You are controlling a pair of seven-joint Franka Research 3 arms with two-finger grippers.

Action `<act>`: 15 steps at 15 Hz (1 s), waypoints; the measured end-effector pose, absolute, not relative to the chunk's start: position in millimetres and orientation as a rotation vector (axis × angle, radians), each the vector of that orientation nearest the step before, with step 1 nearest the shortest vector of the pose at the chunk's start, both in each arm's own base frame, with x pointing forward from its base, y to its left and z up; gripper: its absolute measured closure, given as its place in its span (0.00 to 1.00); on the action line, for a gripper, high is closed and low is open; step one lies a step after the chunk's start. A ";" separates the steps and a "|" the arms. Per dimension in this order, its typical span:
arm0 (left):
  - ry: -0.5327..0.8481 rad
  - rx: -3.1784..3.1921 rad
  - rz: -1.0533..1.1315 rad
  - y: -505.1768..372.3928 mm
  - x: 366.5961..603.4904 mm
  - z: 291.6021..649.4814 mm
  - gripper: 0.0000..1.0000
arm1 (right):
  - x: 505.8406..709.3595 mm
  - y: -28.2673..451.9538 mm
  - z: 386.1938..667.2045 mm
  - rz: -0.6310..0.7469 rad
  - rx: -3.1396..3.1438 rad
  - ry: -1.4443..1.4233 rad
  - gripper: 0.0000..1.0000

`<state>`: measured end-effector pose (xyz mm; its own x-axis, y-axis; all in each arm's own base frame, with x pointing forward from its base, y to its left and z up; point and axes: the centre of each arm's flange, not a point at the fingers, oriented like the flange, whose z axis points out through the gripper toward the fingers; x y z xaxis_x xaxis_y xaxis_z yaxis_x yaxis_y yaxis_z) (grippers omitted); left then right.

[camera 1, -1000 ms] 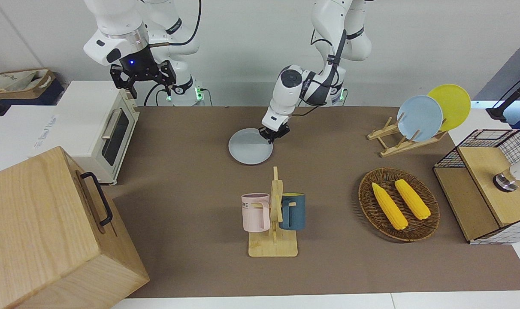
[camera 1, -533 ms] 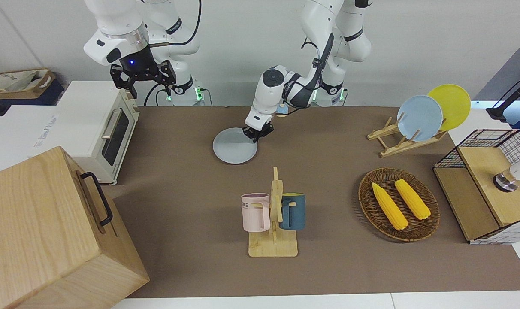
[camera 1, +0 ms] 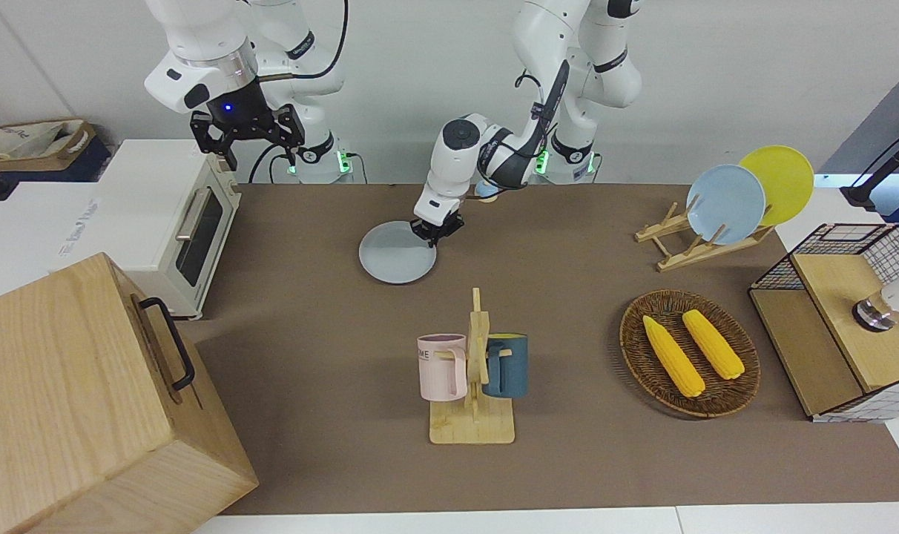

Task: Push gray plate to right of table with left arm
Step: 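Push the gray plate with the left gripper away from the basket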

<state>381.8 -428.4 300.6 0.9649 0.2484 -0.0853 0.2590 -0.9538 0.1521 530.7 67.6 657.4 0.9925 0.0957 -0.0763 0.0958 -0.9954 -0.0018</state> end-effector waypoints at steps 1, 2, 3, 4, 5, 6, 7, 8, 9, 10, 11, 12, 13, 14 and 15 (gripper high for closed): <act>0.384 2.953 -0.097 -428.4 381.8 300.6 0.97 | 530.7 67.6 657.4 -0.120 3.134 0.151 0.01; 0.384 2.953 -0.097 -428.5 381.8 300.7 0.97 | 530.7 67.6 657.4 -0.120 3.134 0.151 0.01; 0.383 2.954 -0.098 -428.4 381.8 300.4 0.96 | 530.7 67.6 657.4 -0.120 3.134 0.151 0.01; 0.378 2.958 -0.097 -429.2 381.7 297.8 0.92 | 530.7 67.6 657.4 -0.120 3.134 0.151 0.01; 0.366 2.964 -0.093 -430.2 381.6 298.0 0.92 | 530.7 67.6 657.4 -0.120 3.134 0.151 0.01; 0.341 2.980 -0.082 -430.9 381.0 295.5 0.83 | 530.7 67.6 657.4 -0.120 3.134 0.151 0.01; 0.330 2.986 -0.076 -431.4 381.4 294.7 0.71 | 530.7 67.6 657.4 -0.120 3.134 0.151 0.01; 0.317 2.993 -0.072 -431.5 381.8 295.2 0.64 | 530.7 67.6 657.4 -0.120 3.134 0.151 0.01; 0.302 3.010 -0.080 -429.7 382.4 294.9 0.54 | 530.7 67.6 657.4 -0.120 3.134 0.151 0.01; 0.286 3.022 -0.090 -427.4 383.6 295.2 0.43 | 530.7 67.6 657.4 -0.120 3.134 0.151 0.01; 0.275 3.032 -0.099 -424.4 386.0 297.0 0.33 | 530.7 67.6 657.4 -0.120 3.134 0.151 0.01; 0.270 3.041 -0.107 -420.8 389.3 300.3 0.22 | 530.7 67.6 657.4 -0.120 3.134 0.151 0.01; 0.266 3.047 -0.111 -416.9 392.7 304.9 0.14 | 530.7 67.6 657.4 -0.120 3.134 0.151 0.01; 0.255 3.052 -0.113 -412.6 396.0 311.8 0.04 | 530.7 67.6 657.4 -0.120 3.134 0.151 0.01; 0.248 3.055 -0.114 -408.4 398.7 319.3 0.00 | 530.7 67.6 657.4 -0.120 3.134 0.151 0.01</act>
<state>398.7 -408.4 319.3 0.9842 0.1578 -0.0801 0.1633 -0.9842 0.0677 530.7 67.6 657.4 0.9925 0.0957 -0.0763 0.0958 -0.9954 -0.0018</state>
